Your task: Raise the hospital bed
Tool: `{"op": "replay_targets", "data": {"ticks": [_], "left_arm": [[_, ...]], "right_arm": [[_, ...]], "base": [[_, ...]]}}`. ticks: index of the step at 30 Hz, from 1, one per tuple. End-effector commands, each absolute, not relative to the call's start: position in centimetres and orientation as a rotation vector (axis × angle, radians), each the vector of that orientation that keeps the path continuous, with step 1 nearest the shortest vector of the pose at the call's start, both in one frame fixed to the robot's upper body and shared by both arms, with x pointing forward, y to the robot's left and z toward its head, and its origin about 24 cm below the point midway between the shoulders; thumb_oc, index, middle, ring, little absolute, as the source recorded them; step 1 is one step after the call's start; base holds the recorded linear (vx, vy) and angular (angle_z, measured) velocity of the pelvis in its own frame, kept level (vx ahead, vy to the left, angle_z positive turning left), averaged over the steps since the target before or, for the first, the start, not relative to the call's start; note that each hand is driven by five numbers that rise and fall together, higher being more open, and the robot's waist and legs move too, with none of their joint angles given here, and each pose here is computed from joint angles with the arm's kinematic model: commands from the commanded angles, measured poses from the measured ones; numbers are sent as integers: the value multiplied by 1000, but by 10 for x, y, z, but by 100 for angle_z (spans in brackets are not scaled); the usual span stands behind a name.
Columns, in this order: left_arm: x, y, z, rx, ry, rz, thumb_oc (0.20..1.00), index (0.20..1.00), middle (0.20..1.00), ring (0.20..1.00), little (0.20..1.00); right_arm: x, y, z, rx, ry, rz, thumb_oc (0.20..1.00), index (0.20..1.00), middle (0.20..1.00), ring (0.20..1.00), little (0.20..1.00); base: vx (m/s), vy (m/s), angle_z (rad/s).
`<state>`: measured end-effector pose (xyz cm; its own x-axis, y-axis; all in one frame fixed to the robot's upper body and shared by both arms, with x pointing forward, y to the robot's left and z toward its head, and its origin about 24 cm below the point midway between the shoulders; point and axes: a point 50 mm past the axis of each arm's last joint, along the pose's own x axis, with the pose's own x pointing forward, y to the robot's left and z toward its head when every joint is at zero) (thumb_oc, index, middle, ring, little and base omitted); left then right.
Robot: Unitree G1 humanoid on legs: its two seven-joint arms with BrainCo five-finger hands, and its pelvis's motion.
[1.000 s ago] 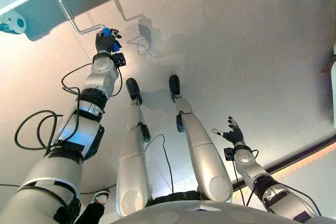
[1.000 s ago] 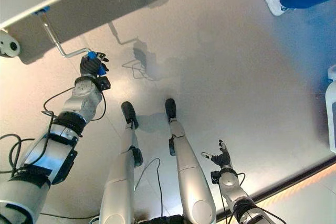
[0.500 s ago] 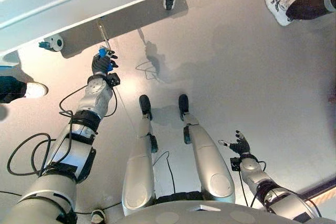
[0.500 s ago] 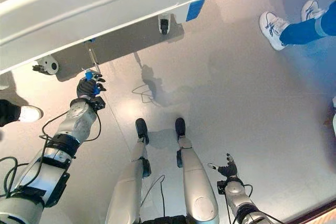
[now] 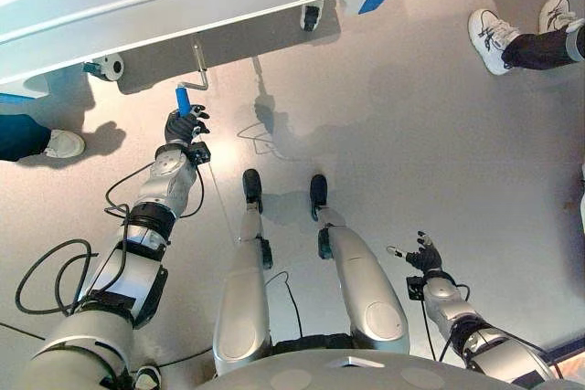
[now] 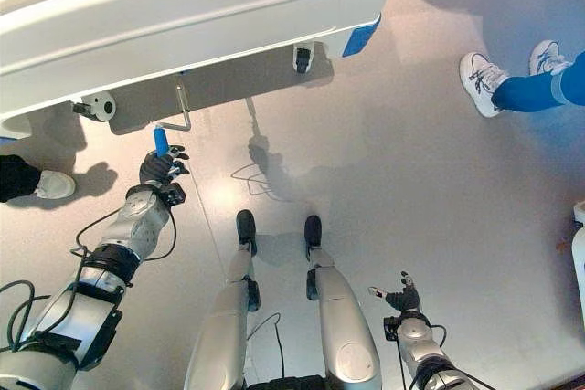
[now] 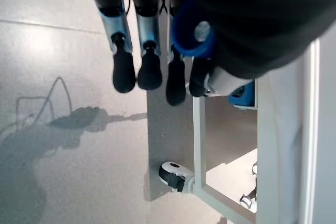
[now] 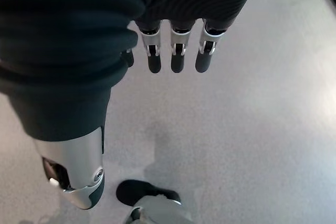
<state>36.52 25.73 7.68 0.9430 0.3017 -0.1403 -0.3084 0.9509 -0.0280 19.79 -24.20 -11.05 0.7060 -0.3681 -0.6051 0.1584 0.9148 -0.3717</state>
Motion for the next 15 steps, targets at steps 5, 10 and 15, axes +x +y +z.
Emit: {"op": "replay_targets", "data": {"ticks": [5,10,15], "left_arm": [[348,347,120,54,47,634,200,200,200,200,200],[349,353,125,32,57,669,200,200,200,200,200],[350,360,139,33,38,698,200,200,200,200,200]], "right_arm": [[184,-251,-114,-298,743,-336,1000,1000,1000,1000,1000],[189,-247,-110,-287,699,-325,1000,1000,1000,1000,1000],[185,-244,-110,-273,686,-328,1000,1000,1000,1000,1000]], "base": [[10,30,6],[9,56,4],[18,59,3]]}}
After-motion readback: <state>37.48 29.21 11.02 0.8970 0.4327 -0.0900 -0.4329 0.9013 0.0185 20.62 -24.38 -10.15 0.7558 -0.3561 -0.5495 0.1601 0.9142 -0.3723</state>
